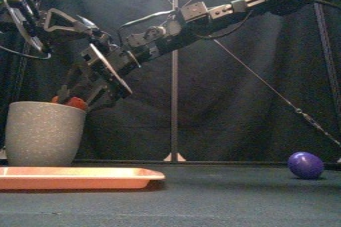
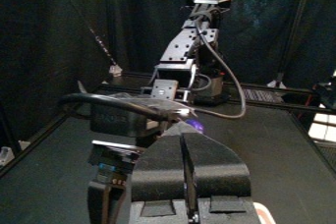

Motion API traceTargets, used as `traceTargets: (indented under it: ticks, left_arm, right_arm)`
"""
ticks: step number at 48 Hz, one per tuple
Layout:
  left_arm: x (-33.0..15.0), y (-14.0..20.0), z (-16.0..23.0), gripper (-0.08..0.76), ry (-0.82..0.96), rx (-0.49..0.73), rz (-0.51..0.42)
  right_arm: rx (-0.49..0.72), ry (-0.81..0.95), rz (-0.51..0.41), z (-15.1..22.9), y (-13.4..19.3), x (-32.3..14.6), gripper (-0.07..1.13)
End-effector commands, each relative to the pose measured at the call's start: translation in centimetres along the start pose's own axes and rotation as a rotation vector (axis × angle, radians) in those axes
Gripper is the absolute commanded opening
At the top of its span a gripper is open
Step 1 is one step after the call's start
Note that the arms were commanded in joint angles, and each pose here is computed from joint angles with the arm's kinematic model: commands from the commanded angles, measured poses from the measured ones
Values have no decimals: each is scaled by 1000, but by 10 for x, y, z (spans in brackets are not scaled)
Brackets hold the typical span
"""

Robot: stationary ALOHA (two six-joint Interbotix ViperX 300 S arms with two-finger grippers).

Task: Pick the donut then place it in the grey bowl
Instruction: Drop donut in the grey bowl and return to neutral

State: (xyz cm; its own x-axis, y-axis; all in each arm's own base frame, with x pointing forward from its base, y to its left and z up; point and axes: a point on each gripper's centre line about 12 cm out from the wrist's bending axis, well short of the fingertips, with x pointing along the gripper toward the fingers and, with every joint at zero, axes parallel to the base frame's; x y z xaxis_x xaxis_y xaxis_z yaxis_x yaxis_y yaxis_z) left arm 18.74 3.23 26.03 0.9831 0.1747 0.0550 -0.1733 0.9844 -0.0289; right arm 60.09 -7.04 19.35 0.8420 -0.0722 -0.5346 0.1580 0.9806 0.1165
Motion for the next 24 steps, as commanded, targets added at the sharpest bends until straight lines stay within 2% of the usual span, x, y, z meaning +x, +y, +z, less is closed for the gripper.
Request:
traceTargets:
  ticks: [1,24]
  left_arm:
    - [1,1,7,32,-28,10,3]
    - [0,2,6,32,-34,11,9]
  right_arm:
    - [-12,-64,16,34,11,-28,985]
    - [-22,-71,7,37,8,-34,986]
